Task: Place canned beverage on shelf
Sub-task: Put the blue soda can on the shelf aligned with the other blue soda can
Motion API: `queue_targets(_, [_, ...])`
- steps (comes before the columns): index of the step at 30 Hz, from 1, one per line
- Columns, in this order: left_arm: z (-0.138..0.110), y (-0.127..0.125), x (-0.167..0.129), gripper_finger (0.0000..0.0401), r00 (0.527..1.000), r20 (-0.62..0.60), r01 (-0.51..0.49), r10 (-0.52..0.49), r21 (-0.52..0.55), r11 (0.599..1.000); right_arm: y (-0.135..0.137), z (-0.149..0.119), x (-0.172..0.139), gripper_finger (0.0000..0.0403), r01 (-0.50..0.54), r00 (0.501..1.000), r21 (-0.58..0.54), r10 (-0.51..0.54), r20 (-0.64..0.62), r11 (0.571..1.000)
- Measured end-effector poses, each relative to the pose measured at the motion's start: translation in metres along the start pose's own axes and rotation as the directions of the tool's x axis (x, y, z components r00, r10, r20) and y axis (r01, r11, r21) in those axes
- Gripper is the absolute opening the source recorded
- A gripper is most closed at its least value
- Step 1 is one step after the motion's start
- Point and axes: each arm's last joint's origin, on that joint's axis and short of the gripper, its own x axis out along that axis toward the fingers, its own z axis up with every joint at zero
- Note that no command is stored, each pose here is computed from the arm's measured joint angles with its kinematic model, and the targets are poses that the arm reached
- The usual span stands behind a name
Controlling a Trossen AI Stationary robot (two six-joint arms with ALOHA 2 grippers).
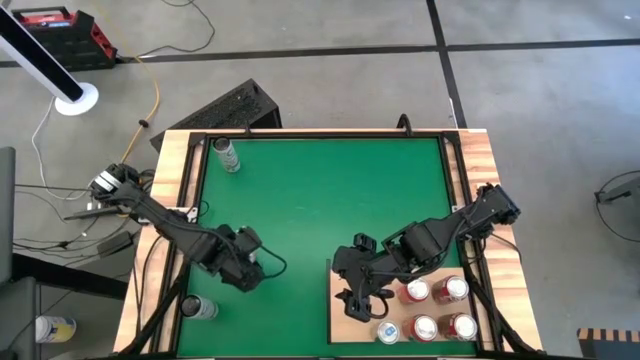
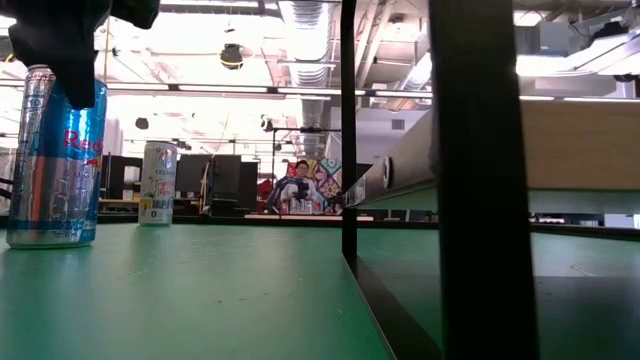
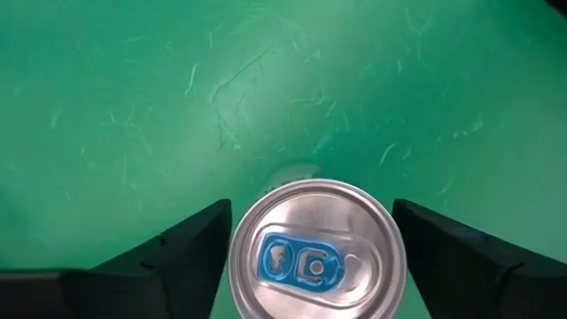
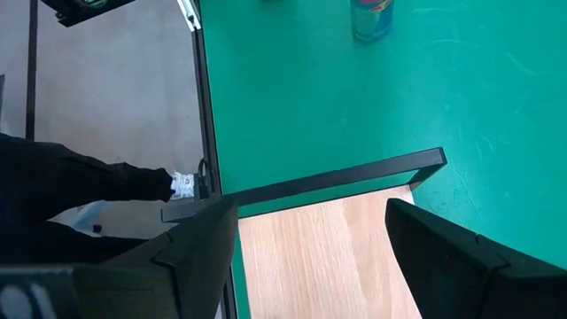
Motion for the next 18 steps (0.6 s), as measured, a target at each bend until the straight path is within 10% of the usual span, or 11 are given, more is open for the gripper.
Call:
queue_targets(8, [0.0028, 0.0013, 0.0002, 0.0225, 1.0, -0.012, 0.005, -0.004, 0.069, 0.998, -0.0003, -0.0003, 0.0001, 0.0312, 0.003, 1.0, -0.003, -0.003, -0.003, 1.0])
queue_targets(18, [0.0043, 0.0051, -0.0023, 0.0237, 1.0, -0.017, 0.0, 0.003, 0.168, 0.986, 0.0014, -0.0017, -0.0002, 0.0312, 0.0, 1.0, 0.0, 0.0, -0.005, 1.0])
